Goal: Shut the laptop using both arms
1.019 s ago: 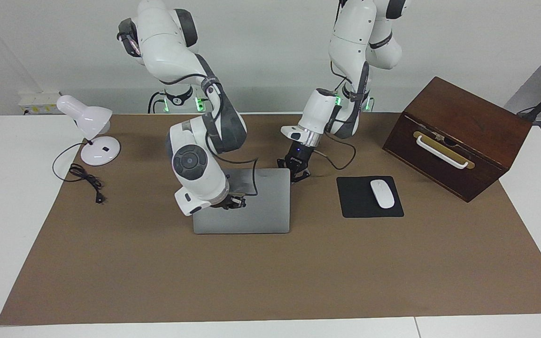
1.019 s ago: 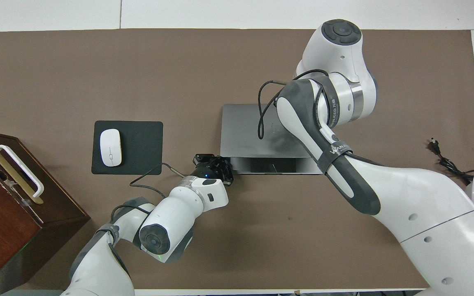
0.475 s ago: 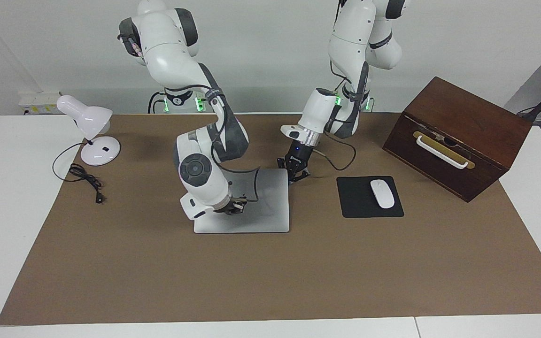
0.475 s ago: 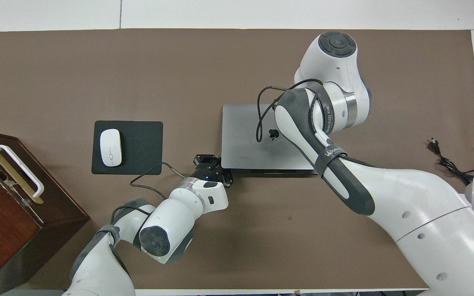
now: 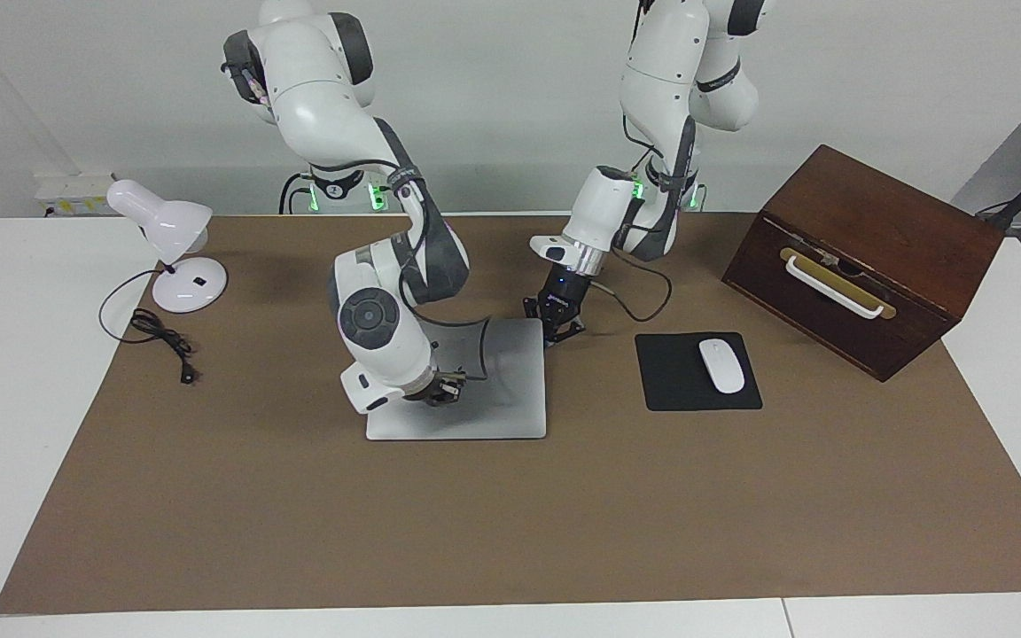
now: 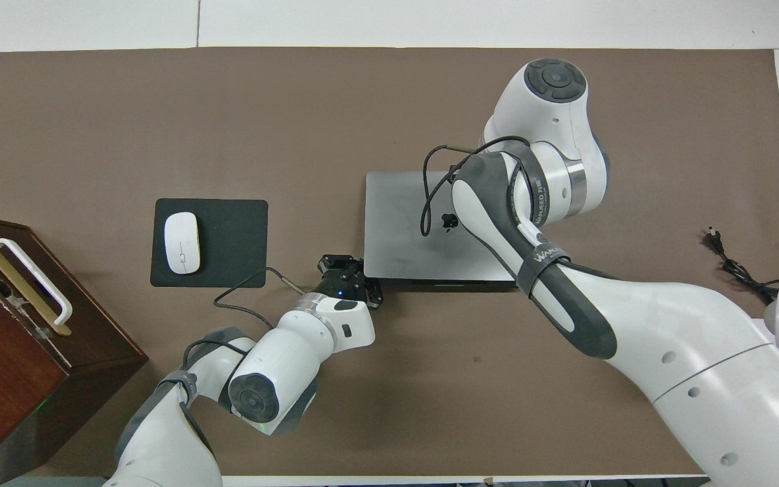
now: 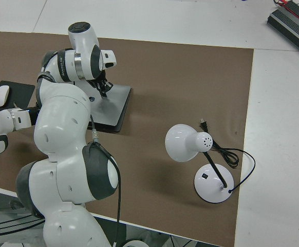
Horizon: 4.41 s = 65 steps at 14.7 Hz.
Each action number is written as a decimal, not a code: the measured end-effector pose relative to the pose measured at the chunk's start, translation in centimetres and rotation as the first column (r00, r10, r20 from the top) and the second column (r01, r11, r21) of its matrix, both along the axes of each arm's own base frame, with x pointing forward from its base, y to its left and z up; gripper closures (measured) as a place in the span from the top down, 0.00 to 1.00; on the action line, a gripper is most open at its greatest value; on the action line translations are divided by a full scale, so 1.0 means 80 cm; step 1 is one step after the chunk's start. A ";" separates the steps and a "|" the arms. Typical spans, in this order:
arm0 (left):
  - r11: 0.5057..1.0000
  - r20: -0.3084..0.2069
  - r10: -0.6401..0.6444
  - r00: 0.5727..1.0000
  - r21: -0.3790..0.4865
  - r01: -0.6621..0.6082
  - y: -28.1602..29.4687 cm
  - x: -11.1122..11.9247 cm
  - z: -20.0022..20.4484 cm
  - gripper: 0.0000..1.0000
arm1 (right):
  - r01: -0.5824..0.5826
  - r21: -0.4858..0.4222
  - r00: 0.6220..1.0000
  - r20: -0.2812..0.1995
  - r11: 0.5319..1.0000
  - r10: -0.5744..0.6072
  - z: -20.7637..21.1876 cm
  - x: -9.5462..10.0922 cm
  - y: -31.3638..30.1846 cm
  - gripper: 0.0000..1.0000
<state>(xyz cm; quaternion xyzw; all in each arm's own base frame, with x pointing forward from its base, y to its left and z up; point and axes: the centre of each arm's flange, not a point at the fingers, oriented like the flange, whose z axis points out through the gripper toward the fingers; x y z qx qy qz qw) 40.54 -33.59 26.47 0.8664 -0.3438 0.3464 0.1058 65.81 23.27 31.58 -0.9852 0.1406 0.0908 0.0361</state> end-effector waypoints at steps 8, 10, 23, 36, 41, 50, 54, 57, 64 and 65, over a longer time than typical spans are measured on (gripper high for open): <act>1.000 0.007 -0.007 1.000 -0.002 0.007 0.001 -0.007 -0.001 0.01 | 0.027 0.021 0.997 0.070 0.999 -0.029 0.022 0.009 0.003 0.01; 1.000 0.007 -0.009 1.000 -0.001 0.009 0.001 -0.008 -0.001 0.01 | 0.041 0.043 0.988 0.149 0.998 -0.047 0.059 0.019 -0.004 0.01; 1.000 -0.005 0.004 1.000 -0.006 -0.004 0.005 -0.013 0.001 0.01 | -0.252 -0.115 0.906 0.319 0.961 0.276 0.292 -0.001 -0.182 0.87; 0.974 -0.320 0.063 0.945 0.228 0.012 0.090 -0.015 0.176 0.01 | -0.216 -0.123 0.933 0.268 0.969 0.242 0.341 -0.090 -0.276 1.00; 0.953 -0.441 0.152 0.885 0.303 -0.013 0.194 -0.004 0.309 0.01 | -0.220 -0.104 0.954 0.186 0.970 0.237 0.374 -0.112 -0.279 1.00; 0.915 -0.398 0.385 0.833 0.282 -0.288 0.357 0.040 0.451 0.50 | -0.273 -0.074 0.957 0.076 0.959 0.279 0.407 -0.156 -0.260 1.00; 0.888 -0.374 0.452 0.810 0.270 -0.371 0.402 0.046 0.470 0.95 | -0.291 -0.068 0.953 0.063 0.954 0.295 0.417 -0.169 -0.265 1.00; 0.873 -0.354 0.484 0.801 0.261 -0.412 0.424 0.055 0.495 1.00 | -0.312 -0.064 0.947 0.063 0.948 0.316 0.416 -0.168 -0.275 1.00; 0.855 -0.433 0.516 0.739 0.299 -0.422 0.436 0.112 0.529 1.00 | -0.282 -0.063 0.956 0.065 0.957 0.286 0.417 -0.169 -0.300 1.00; 0.854 -0.444 0.519 0.731 0.305 -0.421 0.435 0.121 0.525 1.00 | -0.281 -0.063 0.956 0.065 0.958 0.285 0.417 -0.169 -0.300 1.00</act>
